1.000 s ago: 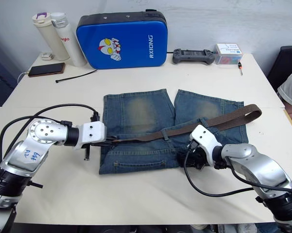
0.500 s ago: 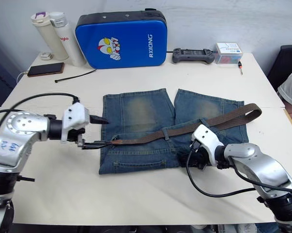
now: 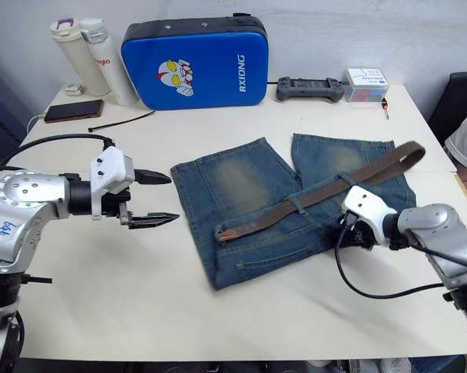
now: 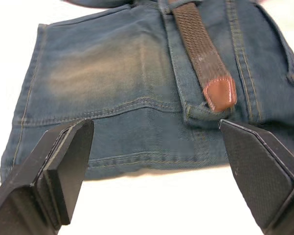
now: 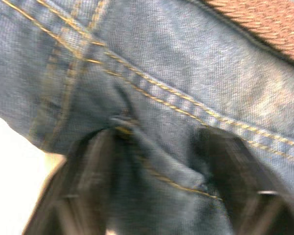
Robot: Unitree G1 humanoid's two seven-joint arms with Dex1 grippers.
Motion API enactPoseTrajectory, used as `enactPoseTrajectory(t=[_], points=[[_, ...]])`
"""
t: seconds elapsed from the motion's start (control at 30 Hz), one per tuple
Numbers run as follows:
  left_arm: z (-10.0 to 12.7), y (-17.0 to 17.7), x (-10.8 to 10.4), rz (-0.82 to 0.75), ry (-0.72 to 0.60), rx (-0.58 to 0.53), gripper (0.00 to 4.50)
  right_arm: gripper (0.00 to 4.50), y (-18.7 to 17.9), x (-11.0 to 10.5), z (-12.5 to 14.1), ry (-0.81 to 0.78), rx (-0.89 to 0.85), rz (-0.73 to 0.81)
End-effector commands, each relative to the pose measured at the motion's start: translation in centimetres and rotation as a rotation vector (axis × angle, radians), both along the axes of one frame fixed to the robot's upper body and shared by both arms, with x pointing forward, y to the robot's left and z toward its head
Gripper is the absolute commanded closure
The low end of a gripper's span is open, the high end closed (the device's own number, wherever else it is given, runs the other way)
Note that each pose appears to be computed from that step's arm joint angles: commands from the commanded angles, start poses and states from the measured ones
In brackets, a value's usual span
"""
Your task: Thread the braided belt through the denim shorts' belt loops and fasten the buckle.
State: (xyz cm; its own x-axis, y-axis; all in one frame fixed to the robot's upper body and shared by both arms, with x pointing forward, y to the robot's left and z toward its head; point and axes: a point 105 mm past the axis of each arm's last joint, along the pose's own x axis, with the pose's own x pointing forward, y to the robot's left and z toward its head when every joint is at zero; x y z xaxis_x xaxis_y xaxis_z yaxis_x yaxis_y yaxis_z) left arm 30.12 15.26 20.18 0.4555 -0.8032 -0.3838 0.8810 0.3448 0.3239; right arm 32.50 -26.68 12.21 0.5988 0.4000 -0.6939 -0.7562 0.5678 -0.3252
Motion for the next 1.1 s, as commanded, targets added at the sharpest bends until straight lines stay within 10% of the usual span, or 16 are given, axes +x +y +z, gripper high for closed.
enactPoseTrajectory(t=[0.03,0.1,0.27,0.6,0.83,1.1], points=[[0.8,-1.1,-0.4,-0.023,-0.041,-0.018,0.00,3.57,-4.9,0.8,-0.8,-0.014,-0.143,-0.129],[0.6,-1.4,-0.5,-0.023,-0.040,-0.025,0.00,4.45,-5.5,1.3,-0.6,-0.033,-0.151,-0.138],[0.3,-2.1,-0.8,-0.038,-0.022,-0.046,0.00,4.45,-4.7,1.9,0.9,-0.074,-0.092,-0.107],[0.0,-2.7,-0.8,-0.061,-0.007,-0.051,0.00,0.18,-1.7,1.0,6.5,-0.181,0.030,-0.037],[-0.3,-3.1,-0.9,-0.086,0.000,-0.050,0.00,0.08,3.4,-1.0,10.7,-0.086,0.483,-0.042],[-0.7,-3.5,-0.9,-0.101,-0.011,-0.035,0.00,0.08,8.7,-3.4,7.1,0.315,0.979,-0.173]])
